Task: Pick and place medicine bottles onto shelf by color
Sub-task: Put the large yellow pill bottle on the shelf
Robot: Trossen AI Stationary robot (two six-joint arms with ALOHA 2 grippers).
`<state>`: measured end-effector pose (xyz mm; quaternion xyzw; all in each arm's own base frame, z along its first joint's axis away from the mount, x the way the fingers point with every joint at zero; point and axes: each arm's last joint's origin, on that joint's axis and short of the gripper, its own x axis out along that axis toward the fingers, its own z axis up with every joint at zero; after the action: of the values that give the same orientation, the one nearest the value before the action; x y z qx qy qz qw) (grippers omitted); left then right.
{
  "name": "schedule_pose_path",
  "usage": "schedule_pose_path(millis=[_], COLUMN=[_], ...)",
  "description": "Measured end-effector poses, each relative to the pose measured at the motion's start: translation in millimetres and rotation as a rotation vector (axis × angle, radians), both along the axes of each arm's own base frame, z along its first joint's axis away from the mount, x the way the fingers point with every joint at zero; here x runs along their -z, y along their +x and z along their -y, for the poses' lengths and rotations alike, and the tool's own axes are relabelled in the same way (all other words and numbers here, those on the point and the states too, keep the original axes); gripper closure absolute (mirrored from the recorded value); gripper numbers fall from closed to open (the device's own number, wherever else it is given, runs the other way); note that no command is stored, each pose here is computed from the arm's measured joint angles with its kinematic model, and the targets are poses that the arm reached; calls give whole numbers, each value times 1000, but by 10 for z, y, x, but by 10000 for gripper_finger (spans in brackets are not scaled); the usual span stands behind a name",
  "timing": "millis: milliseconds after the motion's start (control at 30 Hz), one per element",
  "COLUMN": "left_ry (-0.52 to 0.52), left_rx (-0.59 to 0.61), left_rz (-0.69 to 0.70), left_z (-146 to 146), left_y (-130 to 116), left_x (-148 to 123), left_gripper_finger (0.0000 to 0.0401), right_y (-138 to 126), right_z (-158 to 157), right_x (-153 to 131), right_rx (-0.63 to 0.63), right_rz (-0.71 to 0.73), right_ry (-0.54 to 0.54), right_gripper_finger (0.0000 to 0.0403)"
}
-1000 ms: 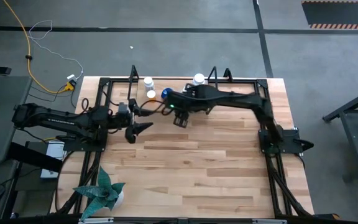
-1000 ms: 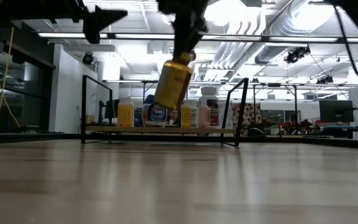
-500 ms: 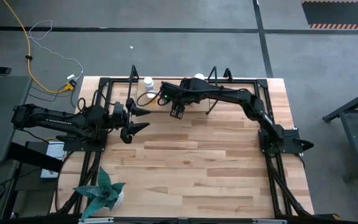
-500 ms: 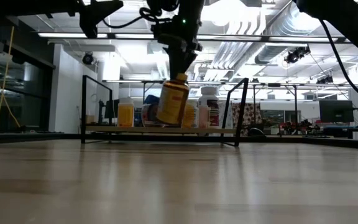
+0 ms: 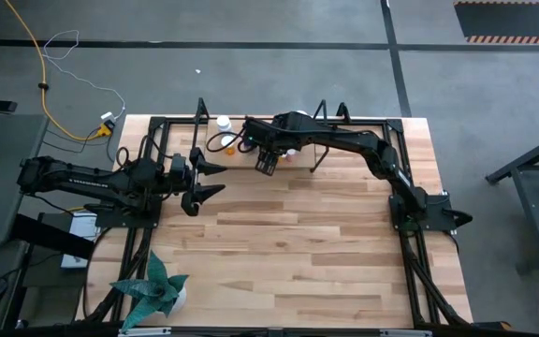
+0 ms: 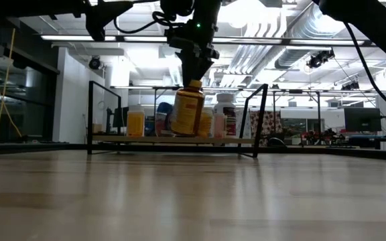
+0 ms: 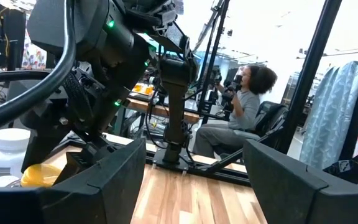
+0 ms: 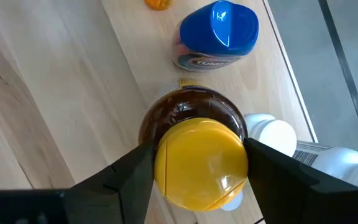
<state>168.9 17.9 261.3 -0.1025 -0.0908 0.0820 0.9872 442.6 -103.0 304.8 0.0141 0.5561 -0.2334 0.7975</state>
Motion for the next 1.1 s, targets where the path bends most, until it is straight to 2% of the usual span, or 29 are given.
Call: schedule_pose_path(millis=[300, 633, 1100], left_ry=[0, 0, 0], left_rx=[0, 0, 0], left_rz=[0, 0, 0], left_z=[0, 0, 0], left_y=[0, 0, 0], left_x=[0, 0, 0], left_gripper_finger=[142, 142, 142], right_y=[4, 85, 69], right_z=[1, 18, 87], right_x=[0, -39, -37], right_rx=[-15, -23, -16], right_rz=[-2, 89, 93], right_ry=[-6, -29, -9], right_gripper_finger=[178, 178, 178])
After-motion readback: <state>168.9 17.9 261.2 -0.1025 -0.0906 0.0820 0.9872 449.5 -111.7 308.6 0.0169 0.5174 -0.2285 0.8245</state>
